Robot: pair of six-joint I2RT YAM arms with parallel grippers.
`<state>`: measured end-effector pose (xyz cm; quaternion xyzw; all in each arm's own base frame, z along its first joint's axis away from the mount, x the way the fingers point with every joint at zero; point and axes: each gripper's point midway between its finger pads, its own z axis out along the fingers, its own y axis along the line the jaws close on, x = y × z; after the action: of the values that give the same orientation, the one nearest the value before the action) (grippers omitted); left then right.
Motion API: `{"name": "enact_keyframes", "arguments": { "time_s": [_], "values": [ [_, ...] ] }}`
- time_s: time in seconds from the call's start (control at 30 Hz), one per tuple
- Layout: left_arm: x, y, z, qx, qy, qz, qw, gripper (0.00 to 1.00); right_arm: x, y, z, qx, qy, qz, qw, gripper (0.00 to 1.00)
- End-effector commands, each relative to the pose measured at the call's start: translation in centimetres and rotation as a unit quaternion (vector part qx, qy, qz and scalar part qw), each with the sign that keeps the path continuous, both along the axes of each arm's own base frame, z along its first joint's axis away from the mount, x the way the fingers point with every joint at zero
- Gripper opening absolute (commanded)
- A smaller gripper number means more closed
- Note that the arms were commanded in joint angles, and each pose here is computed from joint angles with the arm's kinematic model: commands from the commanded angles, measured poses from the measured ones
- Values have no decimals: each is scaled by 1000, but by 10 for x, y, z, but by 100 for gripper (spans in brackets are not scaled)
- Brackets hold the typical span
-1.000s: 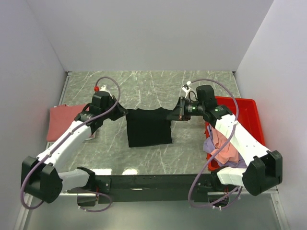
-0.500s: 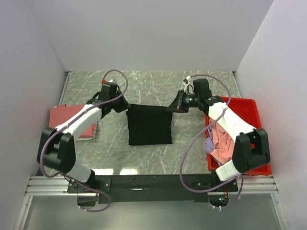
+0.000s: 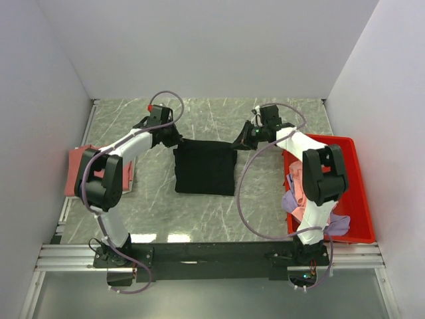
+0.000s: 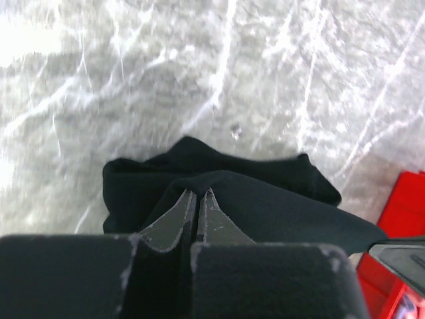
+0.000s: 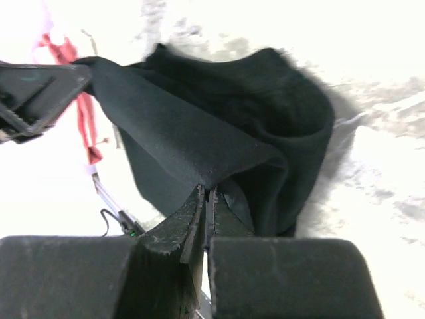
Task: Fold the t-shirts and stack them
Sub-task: Fold the tshirt
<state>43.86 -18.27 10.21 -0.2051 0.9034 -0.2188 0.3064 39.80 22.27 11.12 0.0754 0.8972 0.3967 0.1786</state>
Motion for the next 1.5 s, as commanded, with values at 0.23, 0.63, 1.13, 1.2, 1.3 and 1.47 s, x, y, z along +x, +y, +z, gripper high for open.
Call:
{"name": "enact_keyframes", "arguments": {
  "time_s": [0.23,0.63,1.13,1.2,1.3,1.47],
  "values": [
    [48,13,-16,19,-10,21,1000,8,52,-3,-23,-22,-13,-12,1000,0],
    [61,12,26,7,-57,16,998,80,69,3,21,-17,-66,17,998,85],
    [38,-39,30,-62,-74,-45,994,100,35,45,37,30,-86,58,994,88],
    [40,-42,21,-62,-65,-50,995,99,44,46,20,19,-73,56,996,88],
    [49,-42,1,-53,-51,-46,996,99,59,48,4,6,-54,55,997,88],
    [57,-36,-15,-38,-47,-33,998,99,68,52,-19,5,-31,55,998,88]
  ]
}}
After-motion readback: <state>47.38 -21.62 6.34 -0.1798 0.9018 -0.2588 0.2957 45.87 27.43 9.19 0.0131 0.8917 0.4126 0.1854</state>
